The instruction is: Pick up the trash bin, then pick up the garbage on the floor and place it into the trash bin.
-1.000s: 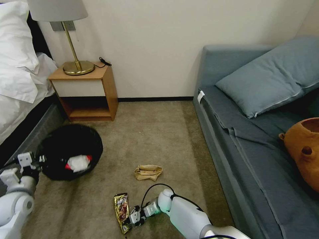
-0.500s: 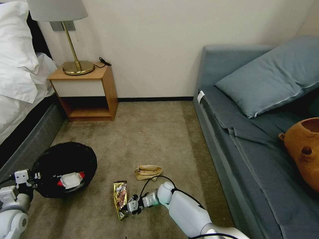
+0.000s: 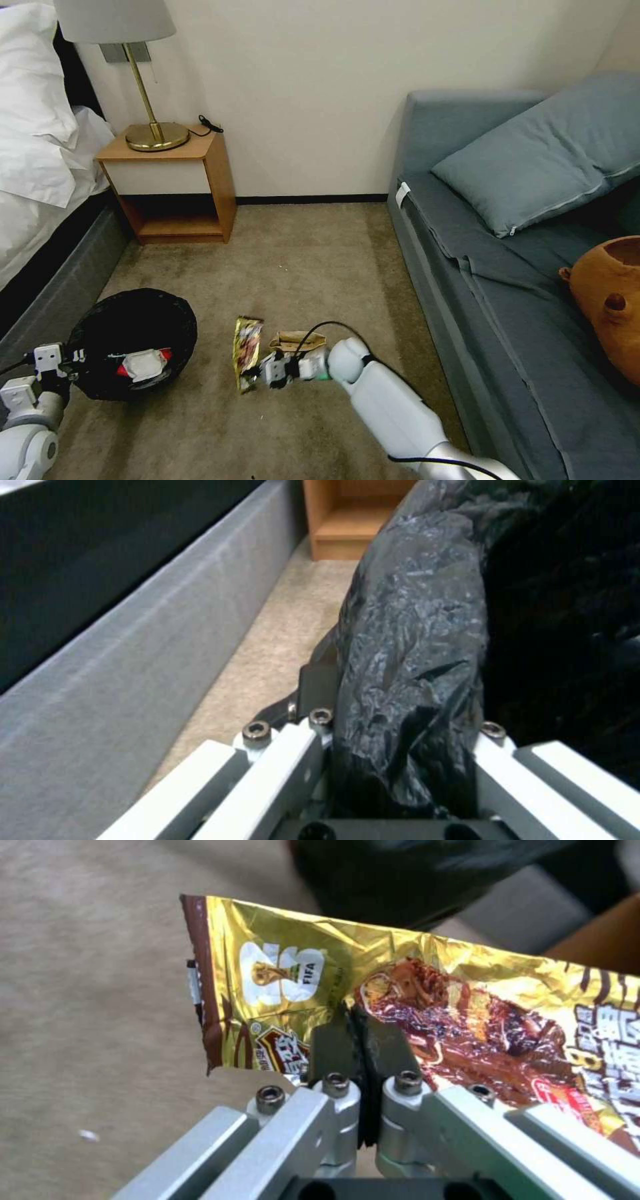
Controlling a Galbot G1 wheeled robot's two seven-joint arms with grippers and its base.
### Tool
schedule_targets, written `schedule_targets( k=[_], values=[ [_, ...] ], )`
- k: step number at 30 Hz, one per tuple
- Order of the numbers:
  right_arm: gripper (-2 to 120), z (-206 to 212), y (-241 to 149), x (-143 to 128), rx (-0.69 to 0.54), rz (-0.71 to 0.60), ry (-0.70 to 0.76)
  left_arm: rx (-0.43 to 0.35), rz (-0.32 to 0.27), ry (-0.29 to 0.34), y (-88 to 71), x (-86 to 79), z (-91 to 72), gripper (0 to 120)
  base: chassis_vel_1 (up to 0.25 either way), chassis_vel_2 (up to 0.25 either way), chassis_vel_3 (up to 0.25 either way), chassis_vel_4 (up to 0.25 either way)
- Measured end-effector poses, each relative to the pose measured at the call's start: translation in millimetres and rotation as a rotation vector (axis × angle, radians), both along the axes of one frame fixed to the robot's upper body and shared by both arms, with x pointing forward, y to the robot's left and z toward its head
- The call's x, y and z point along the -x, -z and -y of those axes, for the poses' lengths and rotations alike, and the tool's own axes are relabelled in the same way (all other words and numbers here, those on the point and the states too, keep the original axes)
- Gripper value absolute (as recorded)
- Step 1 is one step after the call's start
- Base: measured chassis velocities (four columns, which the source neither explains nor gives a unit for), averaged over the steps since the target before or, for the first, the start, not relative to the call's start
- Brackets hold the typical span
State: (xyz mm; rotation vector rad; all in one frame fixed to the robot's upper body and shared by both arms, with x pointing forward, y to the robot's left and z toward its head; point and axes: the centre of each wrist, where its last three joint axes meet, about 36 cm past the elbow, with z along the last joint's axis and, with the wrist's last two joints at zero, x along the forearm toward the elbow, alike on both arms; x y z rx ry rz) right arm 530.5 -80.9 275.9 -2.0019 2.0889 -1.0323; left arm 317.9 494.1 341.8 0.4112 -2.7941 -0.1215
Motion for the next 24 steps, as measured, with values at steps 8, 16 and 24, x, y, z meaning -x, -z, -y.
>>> schedule_targets(
  k=[8, 16, 24],
  values=[
    [0, 18, -91, -21, -0.134, 0.051, 0.03, 0.074, -0.013, 0.064, -2.0, -18.5, 49.6, 3, 0.0, 0.0, 0.0, 0.0],
    [0, 7, -138, -6, -0.322, -0.119, 0.008, 0.135, 0.037, 0.127, -17.1, -54.1, 91.7, 3, 0.0, 0.0, 0.0, 0.0],
    [0, -17, -140, 8, -0.349, -0.187, -0.045, 0.183, 0.049, 0.181, -20.8, -69.0, 131.3, 3, 0.0, 0.0, 0.0, 0.0]
  ],
)
